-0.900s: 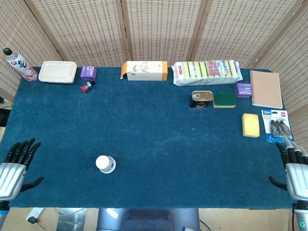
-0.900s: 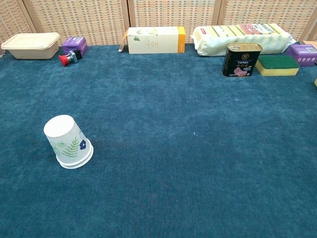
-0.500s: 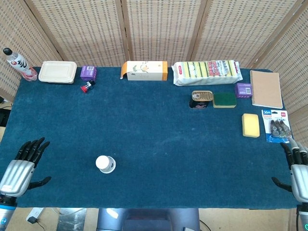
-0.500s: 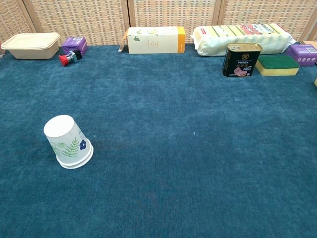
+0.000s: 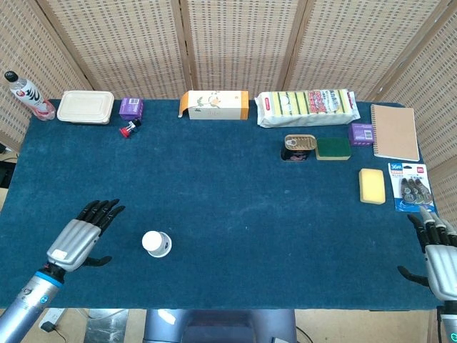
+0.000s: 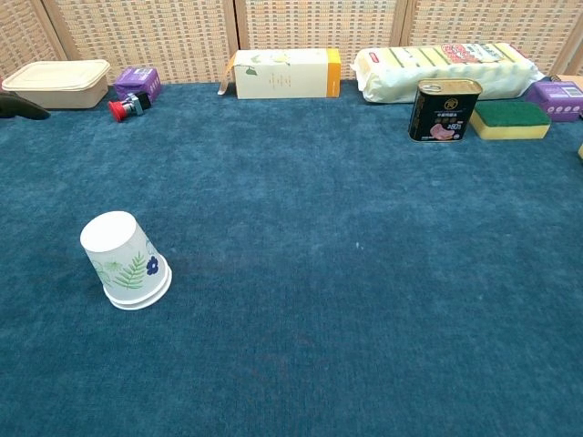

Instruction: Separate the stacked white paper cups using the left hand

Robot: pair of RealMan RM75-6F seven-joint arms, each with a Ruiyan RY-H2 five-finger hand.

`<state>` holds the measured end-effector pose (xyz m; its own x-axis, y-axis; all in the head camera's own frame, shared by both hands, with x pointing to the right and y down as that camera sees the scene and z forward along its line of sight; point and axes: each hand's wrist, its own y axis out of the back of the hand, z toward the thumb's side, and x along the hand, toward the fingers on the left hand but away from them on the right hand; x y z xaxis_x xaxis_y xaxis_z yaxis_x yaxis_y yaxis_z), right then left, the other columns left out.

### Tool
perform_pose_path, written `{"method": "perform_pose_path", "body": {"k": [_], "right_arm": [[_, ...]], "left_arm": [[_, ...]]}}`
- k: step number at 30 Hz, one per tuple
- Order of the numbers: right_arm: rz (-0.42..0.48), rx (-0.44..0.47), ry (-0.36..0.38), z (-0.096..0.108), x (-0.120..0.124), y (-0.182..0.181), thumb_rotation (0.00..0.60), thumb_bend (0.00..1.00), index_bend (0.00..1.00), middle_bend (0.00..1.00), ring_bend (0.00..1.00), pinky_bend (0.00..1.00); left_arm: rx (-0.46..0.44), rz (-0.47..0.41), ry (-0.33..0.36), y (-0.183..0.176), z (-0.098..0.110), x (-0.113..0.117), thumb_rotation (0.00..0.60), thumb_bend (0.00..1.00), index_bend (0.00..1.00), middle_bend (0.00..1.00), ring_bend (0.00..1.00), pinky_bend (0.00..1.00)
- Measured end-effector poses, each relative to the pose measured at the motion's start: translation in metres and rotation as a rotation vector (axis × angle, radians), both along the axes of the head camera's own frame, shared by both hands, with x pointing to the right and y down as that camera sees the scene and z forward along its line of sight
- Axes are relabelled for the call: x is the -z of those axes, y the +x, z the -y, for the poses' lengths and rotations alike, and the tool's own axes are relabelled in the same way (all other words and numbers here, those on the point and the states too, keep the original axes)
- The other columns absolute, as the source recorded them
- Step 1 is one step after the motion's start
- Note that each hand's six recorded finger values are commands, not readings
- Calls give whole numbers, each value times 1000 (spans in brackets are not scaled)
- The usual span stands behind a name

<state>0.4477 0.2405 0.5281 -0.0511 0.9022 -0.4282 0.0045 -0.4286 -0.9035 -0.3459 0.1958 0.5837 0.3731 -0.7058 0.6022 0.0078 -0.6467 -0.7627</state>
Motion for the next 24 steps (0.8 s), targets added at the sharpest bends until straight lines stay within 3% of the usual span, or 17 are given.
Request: {"method": "perform_pose_path", "body": {"k": [5,9,19,24], "right_arm": [[10,8,-13,-1,-1,-2,600,0,99,0,0,8],[16,6,-16,-1,-1,-1,600,0,101,0,0,9],[31,8,-21,-1,-1,-1,600,0,102,0,0,8],[37,2,-23,0,-1,0,600,0,104,0,0,8]], "left_arm": [[-39,35,-29,26,12,-12,600,133,137,0,0,34],[-58,45,-43,44,17,-20,600,142,147,0,0,34],[-85,53,-87,68,10,-33,600,144,179,0,0,34],[-91,50,-101,76,9,-38,600,161,244,0,0,34]]}}
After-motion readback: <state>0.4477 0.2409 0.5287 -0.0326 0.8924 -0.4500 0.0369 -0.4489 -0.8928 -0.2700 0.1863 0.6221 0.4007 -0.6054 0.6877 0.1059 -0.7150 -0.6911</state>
